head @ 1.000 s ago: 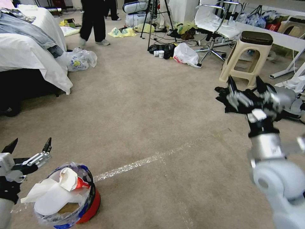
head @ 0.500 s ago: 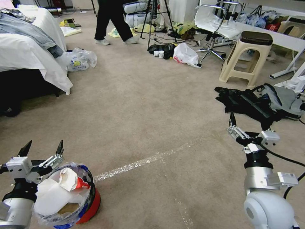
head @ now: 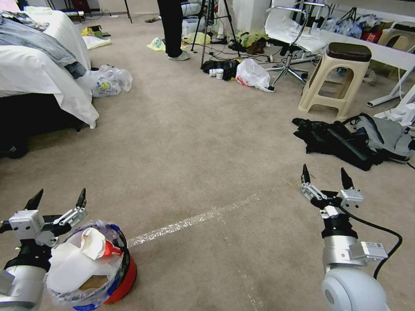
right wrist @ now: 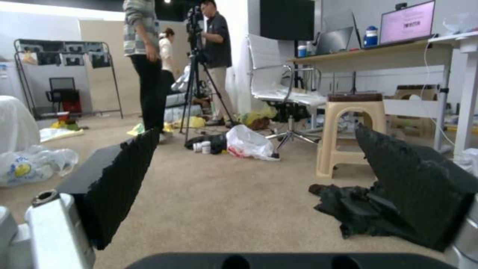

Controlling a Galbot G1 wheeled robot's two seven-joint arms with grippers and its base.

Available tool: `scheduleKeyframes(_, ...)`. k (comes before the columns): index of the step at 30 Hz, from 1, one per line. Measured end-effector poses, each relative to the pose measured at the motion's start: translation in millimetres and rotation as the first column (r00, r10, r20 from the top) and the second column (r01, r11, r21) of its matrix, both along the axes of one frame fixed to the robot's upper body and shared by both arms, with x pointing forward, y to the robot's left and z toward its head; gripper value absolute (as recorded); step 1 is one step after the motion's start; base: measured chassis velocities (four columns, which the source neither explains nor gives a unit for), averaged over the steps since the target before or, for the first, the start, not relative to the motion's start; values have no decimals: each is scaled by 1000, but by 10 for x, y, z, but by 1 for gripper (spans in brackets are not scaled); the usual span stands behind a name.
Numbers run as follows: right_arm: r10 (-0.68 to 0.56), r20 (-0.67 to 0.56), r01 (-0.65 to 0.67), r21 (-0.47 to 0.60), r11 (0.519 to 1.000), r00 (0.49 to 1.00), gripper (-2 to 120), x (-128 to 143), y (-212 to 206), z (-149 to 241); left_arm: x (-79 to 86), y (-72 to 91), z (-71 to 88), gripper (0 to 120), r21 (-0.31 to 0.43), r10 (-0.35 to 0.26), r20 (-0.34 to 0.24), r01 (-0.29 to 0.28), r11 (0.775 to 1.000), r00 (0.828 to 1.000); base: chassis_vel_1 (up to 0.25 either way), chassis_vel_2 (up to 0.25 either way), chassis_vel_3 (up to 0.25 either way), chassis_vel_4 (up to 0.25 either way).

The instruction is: Pick up the trash bin and place the garbage on the floor into it.

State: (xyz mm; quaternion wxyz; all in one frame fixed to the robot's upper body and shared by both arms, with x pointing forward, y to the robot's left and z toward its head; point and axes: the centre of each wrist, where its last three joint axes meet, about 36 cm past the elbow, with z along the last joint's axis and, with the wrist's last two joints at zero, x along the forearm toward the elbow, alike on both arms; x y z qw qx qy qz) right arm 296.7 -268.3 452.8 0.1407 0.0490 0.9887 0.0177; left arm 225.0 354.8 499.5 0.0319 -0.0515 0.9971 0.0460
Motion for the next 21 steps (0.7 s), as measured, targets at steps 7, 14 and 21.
scheduleKeyframes(7, 1, 0, -1, -1, 1000, 1000, 100, 3, -1, 2, 0, 1, -1, 100, 0, 0, -1, 0, 1000, 1000, 0, 0, 0, 0)
scheduleKeyframes(14, 2, -1, -2, 0, 1000, 1000, 100, 6, -1, 4, -2, 2, -1, 100, 0, 1, -2, -1, 1000, 1000, 0, 0, 0, 0)
scheduleKeyframes(21, 2, -1, -2, 0, 1000, 1000, 100, 7, -2, 6, -2, 2, -1, 100, 0, 2, -3, -2, 1000, 1000, 0, 0, 0, 0)
